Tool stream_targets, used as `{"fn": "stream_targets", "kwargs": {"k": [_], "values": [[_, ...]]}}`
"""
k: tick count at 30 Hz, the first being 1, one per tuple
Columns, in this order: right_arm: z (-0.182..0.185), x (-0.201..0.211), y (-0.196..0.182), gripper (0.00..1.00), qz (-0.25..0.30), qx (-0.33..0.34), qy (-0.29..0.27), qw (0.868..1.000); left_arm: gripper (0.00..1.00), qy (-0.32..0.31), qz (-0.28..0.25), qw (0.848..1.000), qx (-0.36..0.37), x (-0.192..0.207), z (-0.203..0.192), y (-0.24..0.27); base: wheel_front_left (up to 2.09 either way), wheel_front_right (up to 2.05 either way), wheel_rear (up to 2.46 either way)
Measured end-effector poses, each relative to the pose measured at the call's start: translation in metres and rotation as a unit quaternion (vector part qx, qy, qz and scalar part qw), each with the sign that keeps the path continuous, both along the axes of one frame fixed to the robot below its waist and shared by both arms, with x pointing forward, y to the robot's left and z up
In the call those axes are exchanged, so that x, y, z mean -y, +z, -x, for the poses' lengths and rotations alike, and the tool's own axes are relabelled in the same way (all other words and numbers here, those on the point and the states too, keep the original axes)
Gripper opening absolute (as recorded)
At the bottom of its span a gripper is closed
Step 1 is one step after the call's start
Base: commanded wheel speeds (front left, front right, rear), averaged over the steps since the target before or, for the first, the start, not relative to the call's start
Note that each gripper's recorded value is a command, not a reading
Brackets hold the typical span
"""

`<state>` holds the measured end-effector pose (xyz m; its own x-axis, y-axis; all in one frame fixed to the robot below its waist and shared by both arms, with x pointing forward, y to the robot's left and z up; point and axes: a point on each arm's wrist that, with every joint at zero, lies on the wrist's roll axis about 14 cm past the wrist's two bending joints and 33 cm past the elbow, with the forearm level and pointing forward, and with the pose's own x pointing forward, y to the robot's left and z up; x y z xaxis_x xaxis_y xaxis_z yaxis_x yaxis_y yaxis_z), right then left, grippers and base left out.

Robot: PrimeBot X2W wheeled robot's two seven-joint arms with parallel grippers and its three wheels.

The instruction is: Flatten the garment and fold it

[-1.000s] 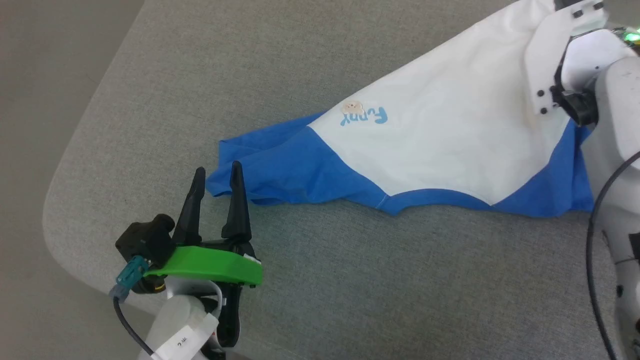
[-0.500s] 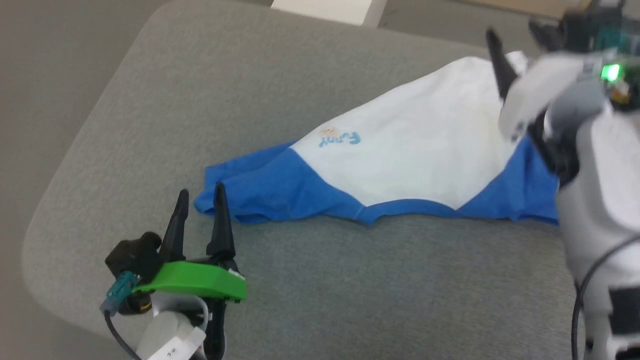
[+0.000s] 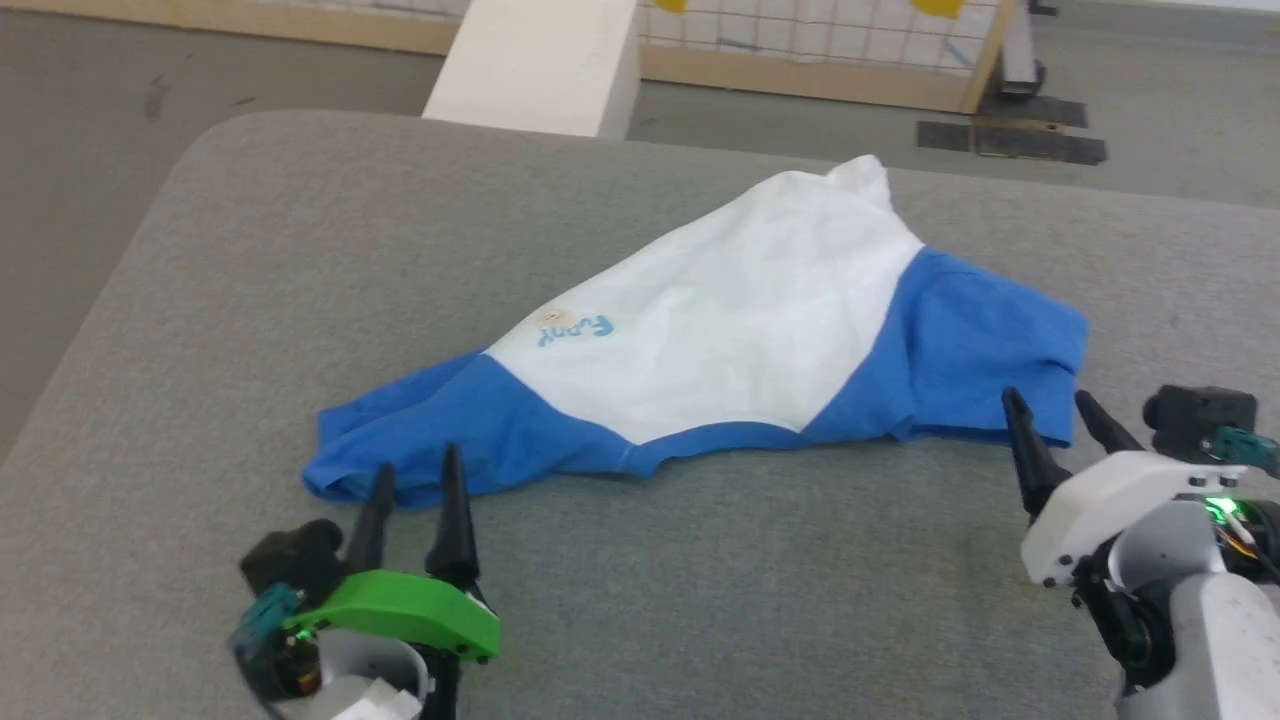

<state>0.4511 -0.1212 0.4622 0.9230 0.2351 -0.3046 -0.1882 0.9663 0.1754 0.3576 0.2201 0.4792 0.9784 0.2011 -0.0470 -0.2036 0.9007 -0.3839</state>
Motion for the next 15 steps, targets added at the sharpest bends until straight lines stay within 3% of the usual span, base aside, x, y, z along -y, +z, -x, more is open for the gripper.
{"fn": "stream_targets", "kwargs": {"k": [7, 15], "values": [[0.002, 0.024, 0.015, 1.0, 0.008, 0.017, -0.031, 0.999, 1.0, -0.034, 0.098, 0.982, -0.161, 0.033, -0.011, -0.056, 0.0, 0.0, 0.0], [0.0, 0.03, 0.005, 1.0, 0.007, 0.003, -0.038, 0.999, 1.0, -0.017, 0.098, 0.97, -0.223, 0.029, -0.037, -0.076, 0.0, 0.0, 0.0]]}}
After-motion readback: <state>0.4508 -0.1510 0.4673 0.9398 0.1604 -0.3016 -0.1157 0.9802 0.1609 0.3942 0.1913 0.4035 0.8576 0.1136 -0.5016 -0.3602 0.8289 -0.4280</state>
